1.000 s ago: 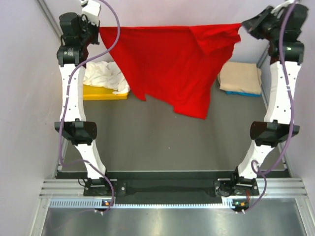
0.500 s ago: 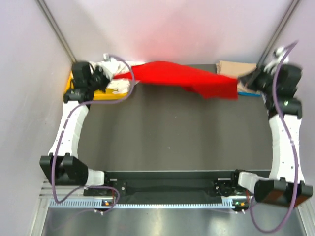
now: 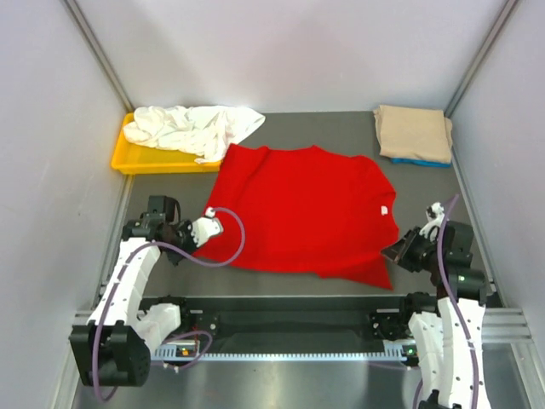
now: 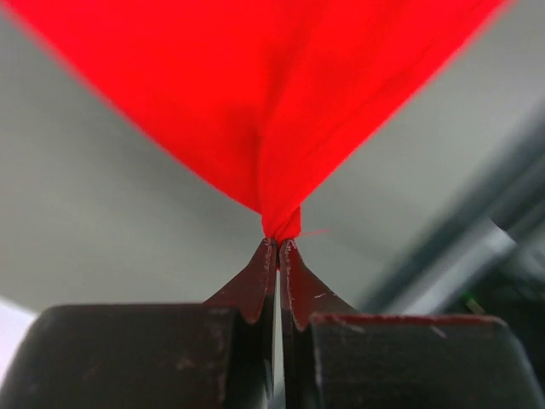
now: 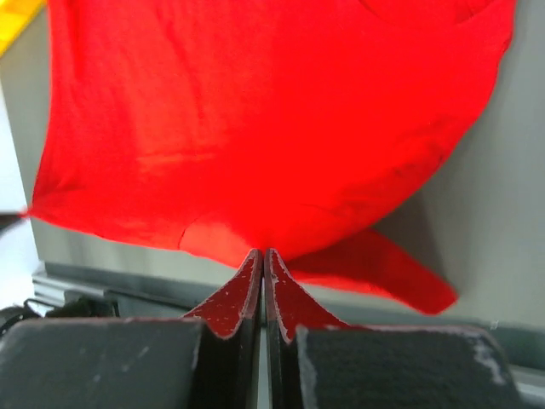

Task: Fold and stack the t-shirts
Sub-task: Flatten the tshirt out, then fold the tshirt

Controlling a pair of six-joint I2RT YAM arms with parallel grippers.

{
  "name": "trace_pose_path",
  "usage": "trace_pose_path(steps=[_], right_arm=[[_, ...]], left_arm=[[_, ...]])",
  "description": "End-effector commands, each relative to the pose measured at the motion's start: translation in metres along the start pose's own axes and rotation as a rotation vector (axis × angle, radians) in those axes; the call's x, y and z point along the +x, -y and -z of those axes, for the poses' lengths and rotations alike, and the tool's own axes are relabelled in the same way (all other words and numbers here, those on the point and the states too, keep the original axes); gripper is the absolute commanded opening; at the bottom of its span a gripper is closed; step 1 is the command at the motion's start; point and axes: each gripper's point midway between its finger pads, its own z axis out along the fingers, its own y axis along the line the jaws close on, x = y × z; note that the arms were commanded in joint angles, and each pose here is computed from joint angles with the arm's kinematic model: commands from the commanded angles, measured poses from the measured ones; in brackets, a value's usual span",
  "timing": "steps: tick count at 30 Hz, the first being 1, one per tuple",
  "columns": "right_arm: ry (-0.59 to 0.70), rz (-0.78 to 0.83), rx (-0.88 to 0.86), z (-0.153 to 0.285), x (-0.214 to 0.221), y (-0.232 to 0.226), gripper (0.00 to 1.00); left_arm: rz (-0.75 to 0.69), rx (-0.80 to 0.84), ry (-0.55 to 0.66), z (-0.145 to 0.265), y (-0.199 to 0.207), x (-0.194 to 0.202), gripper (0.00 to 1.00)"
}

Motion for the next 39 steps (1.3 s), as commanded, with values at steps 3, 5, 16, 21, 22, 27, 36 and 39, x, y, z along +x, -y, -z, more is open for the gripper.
trace_pose_path(steps=[3, 5, 16, 21, 22, 27, 36, 39], right_arm=[[-0.026, -0.047, 0.021, -0.002, 0.012, 0.007, 0.0], [-0.035, -0.063, 0.014, -0.012, 0.009, 0.009, 0.0], [0.107, 0.011, 0.052, -0.082, -0.092, 0.023, 0.0], [0.076, 0.016, 0.074, -0.115, -0.119, 0.032, 0.0], [0.055, 0.011, 0.091, -0.123, -0.118, 0.038, 0.0], [0.047, 0.022, 0.125, -0.141, -0.14, 0.045, 0.0], [0.025, 0.023, 0.158, -0.171, -0.163, 0.057, 0.01], [0.0, 0.014, 0.216, -0.177, -0.169, 0.068, 0.32]], left_arm=[[-0.023, 0.124, -0.12, 0.007, 0.034, 0.03, 0.0], [0.008, 0.073, -0.109, 0.007, 0.019, 0.023, 0.0], [0.046, -0.014, 0.104, -0.041, -0.071, -0.059, 0.0], [0.114, -0.057, 0.077, -0.074, -0.118, -0.076, 0.0], [0.114, -0.072, 0.09, -0.073, -0.13, -0.085, 0.0], [0.143, -0.13, 0.036, -0.09, -0.16, -0.083, 0.0], [0.205, -0.166, 0.004, -0.117, -0.185, -0.084, 0.3], [0.278, -0.215, -0.014, -0.116, -0.204, -0.09, 0.6]])
